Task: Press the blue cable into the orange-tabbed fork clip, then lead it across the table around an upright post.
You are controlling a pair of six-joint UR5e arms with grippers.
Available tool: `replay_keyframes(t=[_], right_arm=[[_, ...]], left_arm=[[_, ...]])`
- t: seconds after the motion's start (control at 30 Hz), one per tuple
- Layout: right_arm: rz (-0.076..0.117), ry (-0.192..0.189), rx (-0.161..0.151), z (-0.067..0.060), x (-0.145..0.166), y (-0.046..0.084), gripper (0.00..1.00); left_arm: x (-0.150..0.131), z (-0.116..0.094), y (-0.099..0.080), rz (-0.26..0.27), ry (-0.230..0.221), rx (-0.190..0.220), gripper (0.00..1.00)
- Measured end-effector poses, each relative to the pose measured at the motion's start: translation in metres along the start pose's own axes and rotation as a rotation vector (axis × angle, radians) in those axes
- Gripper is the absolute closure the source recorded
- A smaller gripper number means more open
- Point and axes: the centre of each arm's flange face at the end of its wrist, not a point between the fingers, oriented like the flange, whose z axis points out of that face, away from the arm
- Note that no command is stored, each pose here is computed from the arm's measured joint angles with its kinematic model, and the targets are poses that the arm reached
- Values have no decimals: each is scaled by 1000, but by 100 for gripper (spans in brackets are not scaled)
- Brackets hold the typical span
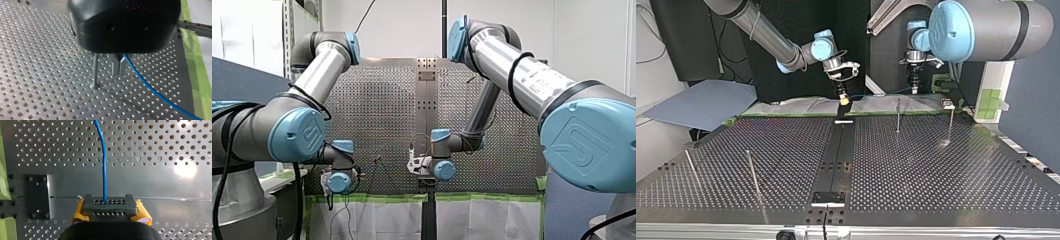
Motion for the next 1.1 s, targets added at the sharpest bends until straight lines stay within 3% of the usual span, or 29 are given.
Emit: replay_keyframes(t=[0.3,0.63,1.1], right_arm=[[2,-1,-2,2,1,2,100],[-2,-8,-14,3,0,10,100],[-7,-12,-38,3,-4,16,100]], left_arm=[[-8,2,-3,-12,-19,9,100],[-12,20,-10,-65,-28,55,100],[-13,27,-11,-80,-32,61,100]])
